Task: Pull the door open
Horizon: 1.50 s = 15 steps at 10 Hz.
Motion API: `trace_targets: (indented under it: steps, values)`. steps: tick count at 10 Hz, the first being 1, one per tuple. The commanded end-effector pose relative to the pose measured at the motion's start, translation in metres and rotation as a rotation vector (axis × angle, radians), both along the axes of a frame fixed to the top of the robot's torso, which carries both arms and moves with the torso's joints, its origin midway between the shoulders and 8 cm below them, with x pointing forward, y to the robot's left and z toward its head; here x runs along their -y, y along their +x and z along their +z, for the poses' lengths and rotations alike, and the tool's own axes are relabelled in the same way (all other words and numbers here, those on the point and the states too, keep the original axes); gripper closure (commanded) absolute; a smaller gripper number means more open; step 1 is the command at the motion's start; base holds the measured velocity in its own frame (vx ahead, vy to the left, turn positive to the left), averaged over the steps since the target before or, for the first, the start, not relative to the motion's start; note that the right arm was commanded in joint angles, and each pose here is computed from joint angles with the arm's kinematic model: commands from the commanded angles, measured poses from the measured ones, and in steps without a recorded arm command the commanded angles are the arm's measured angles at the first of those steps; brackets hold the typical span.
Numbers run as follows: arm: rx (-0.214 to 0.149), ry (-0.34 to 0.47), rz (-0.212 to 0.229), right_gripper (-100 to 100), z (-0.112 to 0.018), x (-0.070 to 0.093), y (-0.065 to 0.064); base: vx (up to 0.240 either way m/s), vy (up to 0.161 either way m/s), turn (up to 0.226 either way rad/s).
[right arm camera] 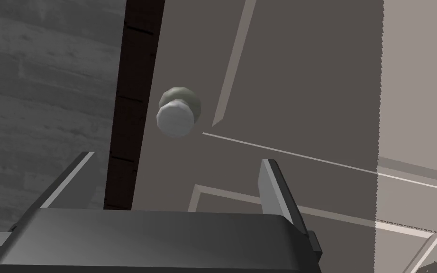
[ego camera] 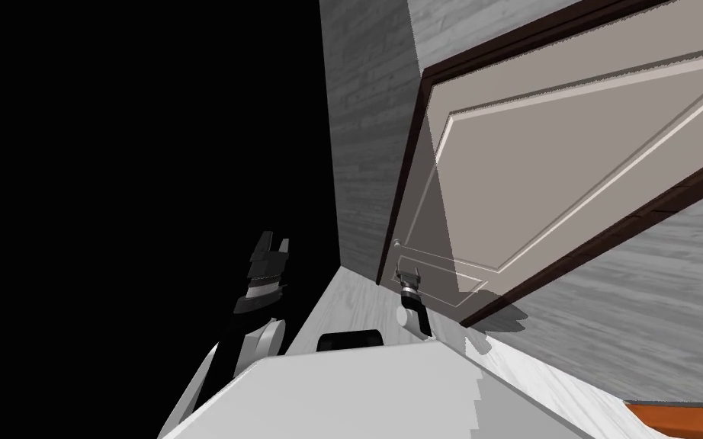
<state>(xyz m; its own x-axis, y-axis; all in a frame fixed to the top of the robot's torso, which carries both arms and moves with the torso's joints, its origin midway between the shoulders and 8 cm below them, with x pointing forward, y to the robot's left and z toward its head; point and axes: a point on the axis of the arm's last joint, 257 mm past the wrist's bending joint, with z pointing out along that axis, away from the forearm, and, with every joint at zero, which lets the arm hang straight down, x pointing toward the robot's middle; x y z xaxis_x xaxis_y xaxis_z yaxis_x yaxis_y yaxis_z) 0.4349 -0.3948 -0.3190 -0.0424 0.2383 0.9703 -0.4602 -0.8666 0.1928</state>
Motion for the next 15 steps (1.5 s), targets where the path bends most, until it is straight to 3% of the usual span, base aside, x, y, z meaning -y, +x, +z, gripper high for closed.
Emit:
trace_targets:
  steps: [1, 5, 12, 15]
  values:
    - [-0.003, 0.036, -0.010, -100, -0.009, 0.003, -0.003, 0.093, -0.030, 0.053]
    - [-0.014, 0.109, -0.033, -100, -0.032, 0.010, -0.009, 0.092, -0.034, 0.055]
    - [-0.025, 0.187, -0.065, -100, -0.056, 0.018, -0.018, 0.066, -0.031, 0.036]
    - [-0.031, 0.241, -0.092, -100, -0.072, 0.024, -0.025, 0.113, -0.055, 0.056]
